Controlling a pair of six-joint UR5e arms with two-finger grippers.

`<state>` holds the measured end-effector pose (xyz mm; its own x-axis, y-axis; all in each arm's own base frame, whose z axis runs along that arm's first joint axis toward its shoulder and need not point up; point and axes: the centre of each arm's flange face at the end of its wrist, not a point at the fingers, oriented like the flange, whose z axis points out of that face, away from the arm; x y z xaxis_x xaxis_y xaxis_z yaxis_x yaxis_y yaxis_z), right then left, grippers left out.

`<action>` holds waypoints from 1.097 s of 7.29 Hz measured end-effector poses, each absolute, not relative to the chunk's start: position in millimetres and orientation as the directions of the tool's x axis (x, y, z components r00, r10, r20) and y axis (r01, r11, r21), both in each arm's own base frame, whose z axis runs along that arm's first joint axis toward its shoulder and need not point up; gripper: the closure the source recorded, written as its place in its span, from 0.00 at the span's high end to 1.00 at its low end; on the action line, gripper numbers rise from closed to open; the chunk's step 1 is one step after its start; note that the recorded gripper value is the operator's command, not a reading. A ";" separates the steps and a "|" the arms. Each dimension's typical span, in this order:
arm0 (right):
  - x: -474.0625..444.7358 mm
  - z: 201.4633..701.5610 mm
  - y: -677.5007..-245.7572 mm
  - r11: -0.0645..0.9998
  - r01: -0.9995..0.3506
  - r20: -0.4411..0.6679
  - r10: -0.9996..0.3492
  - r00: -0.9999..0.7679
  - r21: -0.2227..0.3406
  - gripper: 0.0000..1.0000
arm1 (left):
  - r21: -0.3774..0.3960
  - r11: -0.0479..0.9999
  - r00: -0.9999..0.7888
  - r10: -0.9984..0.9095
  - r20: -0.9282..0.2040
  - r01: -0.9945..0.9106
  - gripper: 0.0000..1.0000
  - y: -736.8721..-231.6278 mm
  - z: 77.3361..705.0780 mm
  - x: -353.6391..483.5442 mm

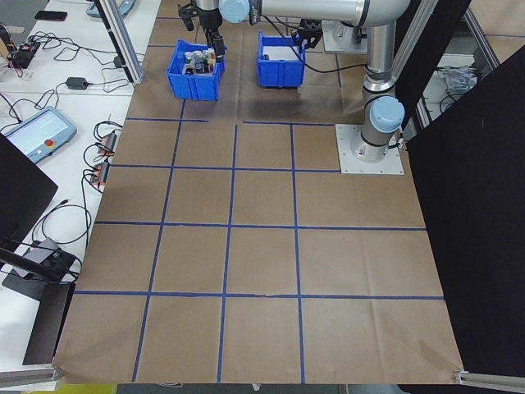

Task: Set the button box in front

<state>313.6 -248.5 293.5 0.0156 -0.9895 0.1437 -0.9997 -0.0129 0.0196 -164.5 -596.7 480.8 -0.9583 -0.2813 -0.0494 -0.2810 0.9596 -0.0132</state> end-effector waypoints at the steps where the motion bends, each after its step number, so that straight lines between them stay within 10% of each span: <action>1: 317.9 294.1 -244.8 -0.005 -1.000 0.150 -0.989 0.008 0.021 0.02 | 0.014 0.992 -0.990 -0.123 -0.066 -0.125 1.00 -577.5 488.3 -159.1; 5: 341.3 276.2 -242.0 -0.041 -0.998 0.198 -0.979 0.049 0.041 0.06 | 0.048 0.984 -0.983 0.176 -0.044 0.174 1.00 -496.8 490.8 -152.5; 7: 347.2 268.4 -245.2 -0.043 -0.998 0.221 -0.974 0.054 0.055 1.00 | 0.039 0.989 -0.989 0.145 -0.008 0.145 1.00 -458.7 472.9 -153.4; 8: 348.1 268.9 -245.2 -0.031 -0.998 0.224 -0.974 0.041 0.047 1.00 | 0.018 0.990 -0.991 0.136 0.006 0.136 1.00 -447.0 459.5 -154.1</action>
<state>348.1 -245.2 268.9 0.0408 -0.9737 0.2240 -0.9984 -0.0310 0.0474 -154.1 -447.0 459.5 -0.9906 0.1364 0.0057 0.1365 0.9905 0.0184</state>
